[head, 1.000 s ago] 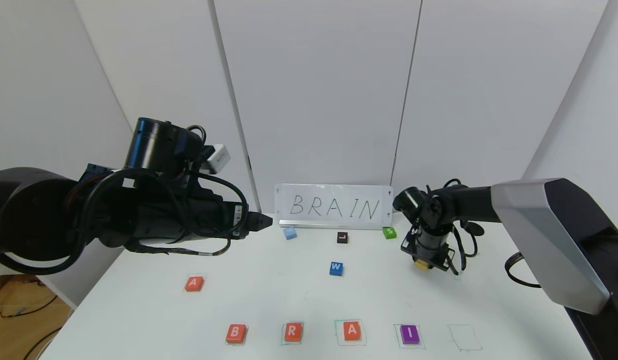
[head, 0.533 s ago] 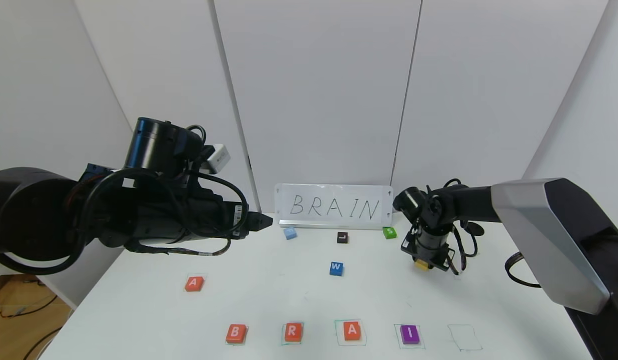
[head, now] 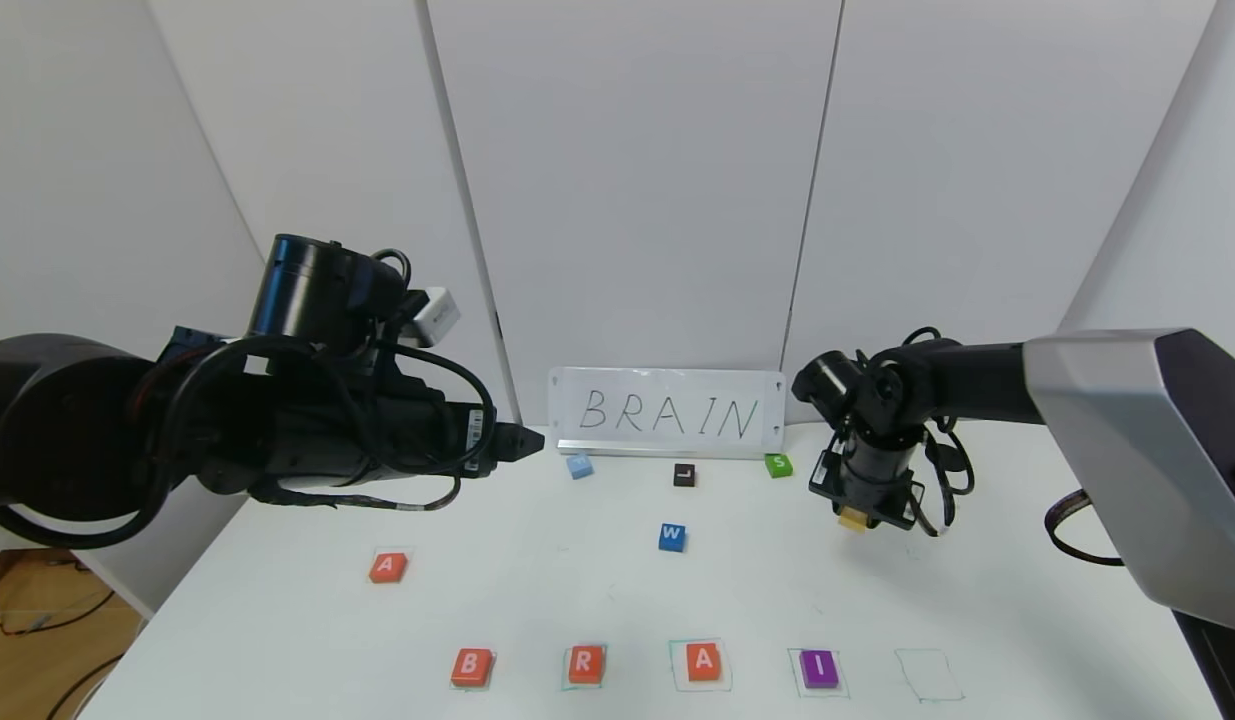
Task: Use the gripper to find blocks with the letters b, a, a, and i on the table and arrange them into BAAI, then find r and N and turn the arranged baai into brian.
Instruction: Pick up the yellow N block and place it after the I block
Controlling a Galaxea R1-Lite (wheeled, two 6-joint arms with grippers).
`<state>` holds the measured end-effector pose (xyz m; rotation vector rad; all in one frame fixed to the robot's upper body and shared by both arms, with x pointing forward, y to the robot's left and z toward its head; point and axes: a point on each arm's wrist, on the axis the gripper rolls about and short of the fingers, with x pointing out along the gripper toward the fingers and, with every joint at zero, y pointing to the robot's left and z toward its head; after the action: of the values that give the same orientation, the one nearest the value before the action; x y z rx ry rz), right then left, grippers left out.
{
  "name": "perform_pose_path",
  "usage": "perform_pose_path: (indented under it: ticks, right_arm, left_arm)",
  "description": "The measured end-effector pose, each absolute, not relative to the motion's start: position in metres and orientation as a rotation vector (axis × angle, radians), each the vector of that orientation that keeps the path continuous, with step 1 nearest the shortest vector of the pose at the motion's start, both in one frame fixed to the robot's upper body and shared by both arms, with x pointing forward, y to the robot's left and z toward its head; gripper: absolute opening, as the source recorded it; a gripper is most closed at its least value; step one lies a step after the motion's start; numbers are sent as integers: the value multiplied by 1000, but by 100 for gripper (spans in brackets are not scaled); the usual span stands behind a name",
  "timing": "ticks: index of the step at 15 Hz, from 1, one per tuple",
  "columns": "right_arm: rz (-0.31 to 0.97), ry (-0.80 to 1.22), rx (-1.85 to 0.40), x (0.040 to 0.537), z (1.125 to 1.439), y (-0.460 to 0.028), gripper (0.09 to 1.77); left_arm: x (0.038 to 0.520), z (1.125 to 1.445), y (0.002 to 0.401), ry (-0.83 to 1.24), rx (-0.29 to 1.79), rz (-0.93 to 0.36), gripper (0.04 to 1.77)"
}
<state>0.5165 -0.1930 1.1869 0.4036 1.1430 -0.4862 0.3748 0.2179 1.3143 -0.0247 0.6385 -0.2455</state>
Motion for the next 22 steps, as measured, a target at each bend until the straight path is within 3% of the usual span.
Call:
perform_pose_path:
  ticks: [6,13,22]
  right_arm:
    - [-413,1151,343,484,1208,-199,54]
    - [-204,1177,248,426,1208,-216,54]
    - [-24,1127,79,370,1181,-238,54]
  left_arm:
    - [374,1315,217,637,-25,-248,172]
    - [373,1316,217,633,-25,-253,172]
    - [374,1316,216,635,-26,-255,172]
